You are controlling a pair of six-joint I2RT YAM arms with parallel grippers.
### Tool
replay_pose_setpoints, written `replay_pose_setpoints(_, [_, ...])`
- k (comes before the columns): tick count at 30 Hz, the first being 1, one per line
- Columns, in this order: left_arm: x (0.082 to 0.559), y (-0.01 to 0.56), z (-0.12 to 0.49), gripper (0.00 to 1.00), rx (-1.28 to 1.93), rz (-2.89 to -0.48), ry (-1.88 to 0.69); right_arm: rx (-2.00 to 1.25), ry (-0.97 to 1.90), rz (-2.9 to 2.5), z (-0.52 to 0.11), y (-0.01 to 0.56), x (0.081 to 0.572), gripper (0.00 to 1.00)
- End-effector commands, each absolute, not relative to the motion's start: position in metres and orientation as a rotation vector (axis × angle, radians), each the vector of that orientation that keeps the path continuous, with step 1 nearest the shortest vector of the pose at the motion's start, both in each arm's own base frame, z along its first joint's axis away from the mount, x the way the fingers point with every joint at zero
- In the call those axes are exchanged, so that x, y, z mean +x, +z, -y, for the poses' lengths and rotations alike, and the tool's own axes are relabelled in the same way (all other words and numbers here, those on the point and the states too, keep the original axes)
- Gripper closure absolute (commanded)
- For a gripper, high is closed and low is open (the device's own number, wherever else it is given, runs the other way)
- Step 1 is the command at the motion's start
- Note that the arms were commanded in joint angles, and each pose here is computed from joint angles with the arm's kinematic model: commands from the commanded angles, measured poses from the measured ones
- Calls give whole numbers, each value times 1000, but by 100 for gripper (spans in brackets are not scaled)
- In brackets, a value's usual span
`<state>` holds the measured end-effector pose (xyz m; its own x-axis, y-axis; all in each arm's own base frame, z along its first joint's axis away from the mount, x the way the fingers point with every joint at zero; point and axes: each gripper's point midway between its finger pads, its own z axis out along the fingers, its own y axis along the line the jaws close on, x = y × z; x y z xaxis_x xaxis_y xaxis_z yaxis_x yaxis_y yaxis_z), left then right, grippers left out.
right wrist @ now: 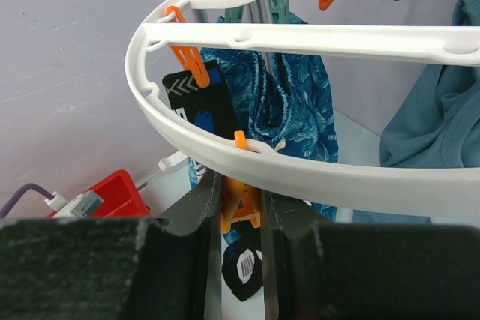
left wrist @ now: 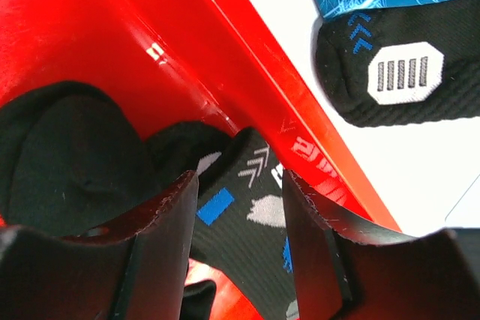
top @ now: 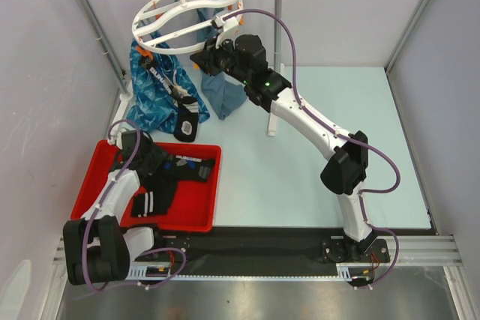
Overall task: Clip the socks to the hanger
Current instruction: Pick up the sock from the bin.
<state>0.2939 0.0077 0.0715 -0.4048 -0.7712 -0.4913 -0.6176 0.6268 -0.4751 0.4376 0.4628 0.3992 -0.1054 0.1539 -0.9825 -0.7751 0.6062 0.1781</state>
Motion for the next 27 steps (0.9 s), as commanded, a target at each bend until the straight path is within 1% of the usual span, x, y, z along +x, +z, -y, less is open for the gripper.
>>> replay_pose_setpoints(1, [304,73,-11,46,-1056,-2126,-293,-559,887,-1407,-459,432,421,100])
replay_pose_setpoints(8, [305,58,-9,47,-1058,-2162,-303,-566,887,-1413,-461,428,421,100])
replay_pose_setpoints(12, [302,49,3,59,-1040,-2201,-369,-570,898,-1411,-463,427,421,100])
replay_pose_setpoints(15, [297,50,8,64,-1033,-2184,-409,-568,895,-1414,-462,426,421,100])
replay_pose_setpoints(21, [289,60,3,66,-998,-2117,-381,-566,903,-1419,-464,424,422,100])
replay_pose_setpoints(27, [290,57,9,65,-978,-2145,-419,-563,918,-1421,-466,424,420,100])
